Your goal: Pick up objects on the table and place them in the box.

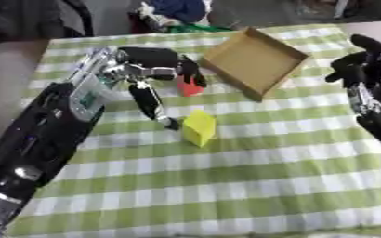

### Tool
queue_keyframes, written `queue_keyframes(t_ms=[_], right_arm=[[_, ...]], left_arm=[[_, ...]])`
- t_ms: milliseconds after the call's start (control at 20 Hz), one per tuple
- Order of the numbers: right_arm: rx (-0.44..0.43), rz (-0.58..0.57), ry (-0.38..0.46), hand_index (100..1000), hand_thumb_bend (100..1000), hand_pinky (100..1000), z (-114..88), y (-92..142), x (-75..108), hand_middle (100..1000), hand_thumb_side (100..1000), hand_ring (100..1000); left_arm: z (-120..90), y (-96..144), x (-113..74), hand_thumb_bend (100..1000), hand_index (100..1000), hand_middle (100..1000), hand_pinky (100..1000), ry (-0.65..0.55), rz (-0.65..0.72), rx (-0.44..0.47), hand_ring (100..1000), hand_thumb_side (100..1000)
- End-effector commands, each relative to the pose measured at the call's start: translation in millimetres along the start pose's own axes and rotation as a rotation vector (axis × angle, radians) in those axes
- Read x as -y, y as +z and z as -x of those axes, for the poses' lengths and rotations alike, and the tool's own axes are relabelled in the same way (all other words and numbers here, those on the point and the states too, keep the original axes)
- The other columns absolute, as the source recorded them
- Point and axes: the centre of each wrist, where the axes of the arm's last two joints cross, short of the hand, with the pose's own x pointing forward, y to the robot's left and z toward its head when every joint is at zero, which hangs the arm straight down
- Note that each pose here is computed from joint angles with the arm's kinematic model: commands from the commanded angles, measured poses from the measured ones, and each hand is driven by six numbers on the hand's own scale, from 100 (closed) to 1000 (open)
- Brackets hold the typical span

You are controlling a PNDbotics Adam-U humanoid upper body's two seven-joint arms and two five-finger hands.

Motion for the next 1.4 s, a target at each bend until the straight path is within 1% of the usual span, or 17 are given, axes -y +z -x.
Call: queue_keyframes(t_ms=[50,300,950,1150,1200,1400], right_arm=[[0.019,-0.007,0.012,915,100,818,-4,-3,4.2,625,515,593],[0.019,-0.011,0.009,915,100,818,-4,-3,3.2,625,516,593],[0.018,-0.013,0.007,915,100,818,-3,-3,2.4,625,518,593],[0.017,-0.014,0.007,915,100,818,-3,-3,2.0,624,518,593],[0.017,-0.014,0.006,916,100,818,-3,-3,1.9,624,519,593],[0.017,-0.015,0.004,916,100,818,-3,-3,1.5,624,519,593]], left_arm=[[-1,-2,-10.5,600,865,751,806,-0.094,0.086,0.060,757,231],[0,-11,-7.8,606,864,750,809,-0.103,0.113,0.068,758,224],[10,-27,11.7,627,889,795,820,-0.073,0.177,0.061,785,220],[12,-32,18.0,612,880,783,808,-0.058,0.193,0.068,777,219],[12,-33,19.9,588,871,766,799,-0.054,0.199,0.070,767,216],[13,-37,26.4,550,845,734,783,-0.035,0.220,0.076,749,206]])
